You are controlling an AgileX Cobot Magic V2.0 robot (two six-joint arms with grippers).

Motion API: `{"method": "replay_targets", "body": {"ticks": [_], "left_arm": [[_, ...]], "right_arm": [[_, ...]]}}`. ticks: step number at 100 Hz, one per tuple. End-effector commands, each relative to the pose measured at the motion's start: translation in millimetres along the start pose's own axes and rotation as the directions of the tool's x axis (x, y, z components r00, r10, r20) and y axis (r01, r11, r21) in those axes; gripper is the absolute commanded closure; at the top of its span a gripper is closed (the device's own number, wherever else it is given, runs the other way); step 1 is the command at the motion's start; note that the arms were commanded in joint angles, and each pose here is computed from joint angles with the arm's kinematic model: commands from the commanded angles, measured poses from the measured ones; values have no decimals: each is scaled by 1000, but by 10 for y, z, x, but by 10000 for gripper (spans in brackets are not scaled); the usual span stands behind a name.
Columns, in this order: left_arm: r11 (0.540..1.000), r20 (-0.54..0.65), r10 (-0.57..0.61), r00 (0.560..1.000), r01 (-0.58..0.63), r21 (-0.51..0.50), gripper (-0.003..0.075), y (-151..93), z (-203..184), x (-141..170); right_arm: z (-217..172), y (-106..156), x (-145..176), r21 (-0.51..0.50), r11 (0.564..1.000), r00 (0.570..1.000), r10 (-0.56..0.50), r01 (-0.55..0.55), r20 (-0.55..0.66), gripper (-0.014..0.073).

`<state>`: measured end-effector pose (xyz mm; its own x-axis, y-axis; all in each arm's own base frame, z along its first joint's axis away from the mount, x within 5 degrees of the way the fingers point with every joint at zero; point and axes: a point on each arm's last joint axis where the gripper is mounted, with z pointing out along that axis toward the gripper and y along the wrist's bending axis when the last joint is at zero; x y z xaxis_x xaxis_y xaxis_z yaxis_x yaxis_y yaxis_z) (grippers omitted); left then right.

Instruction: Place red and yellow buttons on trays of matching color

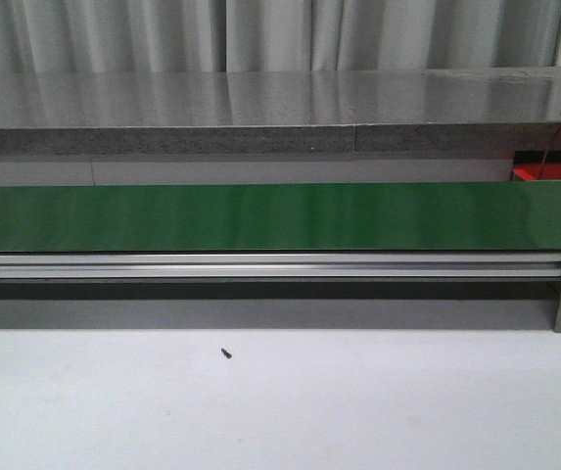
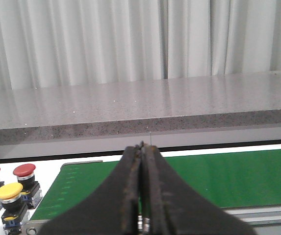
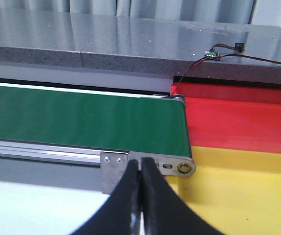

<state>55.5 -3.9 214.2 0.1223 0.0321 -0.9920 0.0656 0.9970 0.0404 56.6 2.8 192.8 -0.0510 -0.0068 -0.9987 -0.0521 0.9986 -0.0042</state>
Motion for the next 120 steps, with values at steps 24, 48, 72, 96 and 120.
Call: {"method": "replay_targets", "body": {"ticks": [24, 48, 72, 96, 120], "left_arm": [[1000, 74, -11, 997, 11, 3, 740, -4, -23, 45], [999, 146, -35, 989, 35, 0, 740, 5, -34, -85], [997, 54, -76, 996, 75, 14, 740, 15, -33, -569], [996, -263, -67, 962, 79, 35, 740, 7, 102, -1084], [991, -425, -85, 901, 119, 56, 740, -17, 267, -1439]], "right_arm": [[-26, -2, -147, 5, 1000, 993, -7, 7, 116, 664], [-26, -2, -147, 5, 1000, 993, -7, 7, 116, 664], [-26, -2, -147, 5, 1000, 993, -7, 7, 116, 664], [-26, -2, -147, 5, 1000, 993, -7, 7, 116, 664], [-26, -2, -147, 5, 1000, 993, -7, 7, 116, 664]]}}
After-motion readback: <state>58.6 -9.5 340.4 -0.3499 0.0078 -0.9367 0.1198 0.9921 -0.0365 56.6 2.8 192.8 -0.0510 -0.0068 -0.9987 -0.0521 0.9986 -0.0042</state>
